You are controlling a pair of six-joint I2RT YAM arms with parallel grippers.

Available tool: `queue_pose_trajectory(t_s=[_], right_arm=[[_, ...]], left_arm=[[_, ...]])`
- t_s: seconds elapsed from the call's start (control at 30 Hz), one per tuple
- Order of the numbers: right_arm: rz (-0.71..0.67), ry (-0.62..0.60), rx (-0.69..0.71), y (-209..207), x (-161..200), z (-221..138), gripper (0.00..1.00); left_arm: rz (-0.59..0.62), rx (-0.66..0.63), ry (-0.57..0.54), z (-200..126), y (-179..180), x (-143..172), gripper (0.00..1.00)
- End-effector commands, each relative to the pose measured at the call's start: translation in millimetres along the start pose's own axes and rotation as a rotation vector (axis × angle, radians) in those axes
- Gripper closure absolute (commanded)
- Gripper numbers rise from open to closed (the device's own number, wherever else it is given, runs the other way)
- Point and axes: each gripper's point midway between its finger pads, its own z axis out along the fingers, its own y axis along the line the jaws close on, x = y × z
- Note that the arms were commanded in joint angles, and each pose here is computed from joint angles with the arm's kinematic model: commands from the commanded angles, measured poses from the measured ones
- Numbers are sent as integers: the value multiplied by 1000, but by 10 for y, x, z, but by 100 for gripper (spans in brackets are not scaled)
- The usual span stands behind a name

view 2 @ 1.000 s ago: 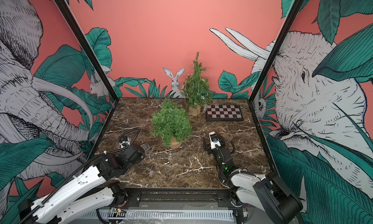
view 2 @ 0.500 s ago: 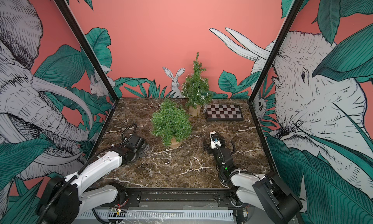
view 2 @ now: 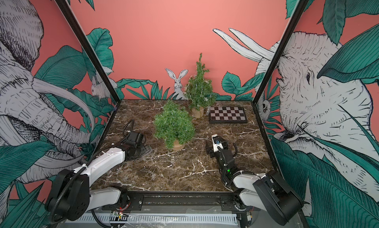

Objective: Wrap string light around the christmas tree
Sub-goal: Pick up the light string from the center of the board.

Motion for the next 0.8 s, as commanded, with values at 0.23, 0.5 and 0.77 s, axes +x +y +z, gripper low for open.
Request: queue_pose_trajectory(t_s=[0.23, 0.5, 0.77], right_arm=[[22, -80, -20, 38, -249, 39, 16], [23, -88, -48, 89, -263, 42, 17], [25, -94, -66, 120, -265, 41, 16]], left_arm=[[-11, -25, 22, 134, -10, -23, 72], [-2, -25, 2, 211, 38, 5, 77], [-1, -42, -15, 242, 115, -8, 83]])
